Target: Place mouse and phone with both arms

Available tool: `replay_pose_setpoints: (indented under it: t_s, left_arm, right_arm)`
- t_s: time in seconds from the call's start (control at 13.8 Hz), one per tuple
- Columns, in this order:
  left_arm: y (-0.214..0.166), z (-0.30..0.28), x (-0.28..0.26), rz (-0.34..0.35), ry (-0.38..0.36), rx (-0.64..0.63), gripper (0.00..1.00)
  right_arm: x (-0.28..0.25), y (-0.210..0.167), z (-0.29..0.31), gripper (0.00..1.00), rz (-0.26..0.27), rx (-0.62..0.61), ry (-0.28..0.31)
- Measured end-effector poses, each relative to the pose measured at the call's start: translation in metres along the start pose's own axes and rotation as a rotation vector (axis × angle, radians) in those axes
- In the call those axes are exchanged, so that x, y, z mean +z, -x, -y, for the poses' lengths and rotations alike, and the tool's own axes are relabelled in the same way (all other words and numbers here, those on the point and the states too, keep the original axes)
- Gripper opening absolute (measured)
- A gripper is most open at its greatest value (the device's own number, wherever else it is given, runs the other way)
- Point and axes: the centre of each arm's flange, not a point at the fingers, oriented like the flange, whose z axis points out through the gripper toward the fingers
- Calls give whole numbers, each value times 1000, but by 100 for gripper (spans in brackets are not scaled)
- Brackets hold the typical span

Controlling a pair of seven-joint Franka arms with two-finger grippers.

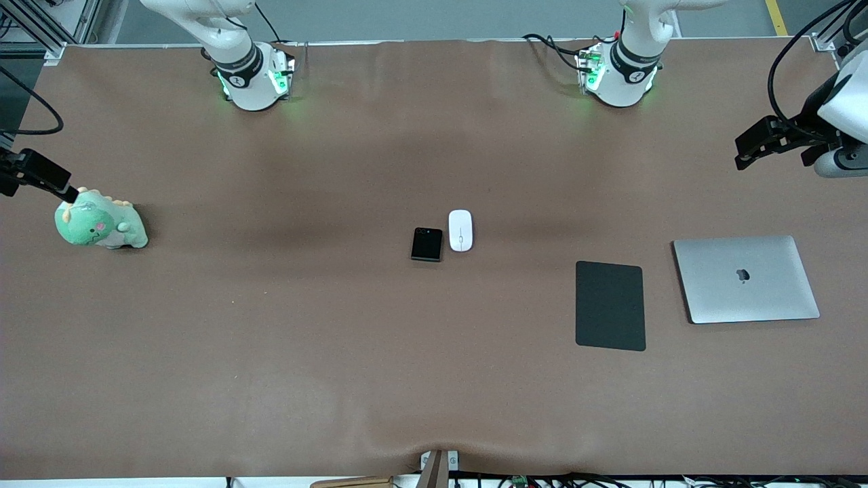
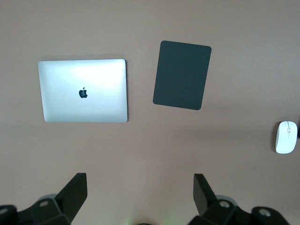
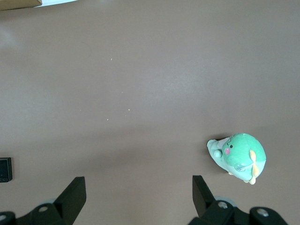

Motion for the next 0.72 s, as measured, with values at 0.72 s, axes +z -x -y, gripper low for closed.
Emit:
replay_pose_setpoints:
  t_s: [0.72]
  left_arm:
    - [-19,-42,35,60,3,-22,100]
  right_arm:
    - [12,-2,14,100,23,-25,0]
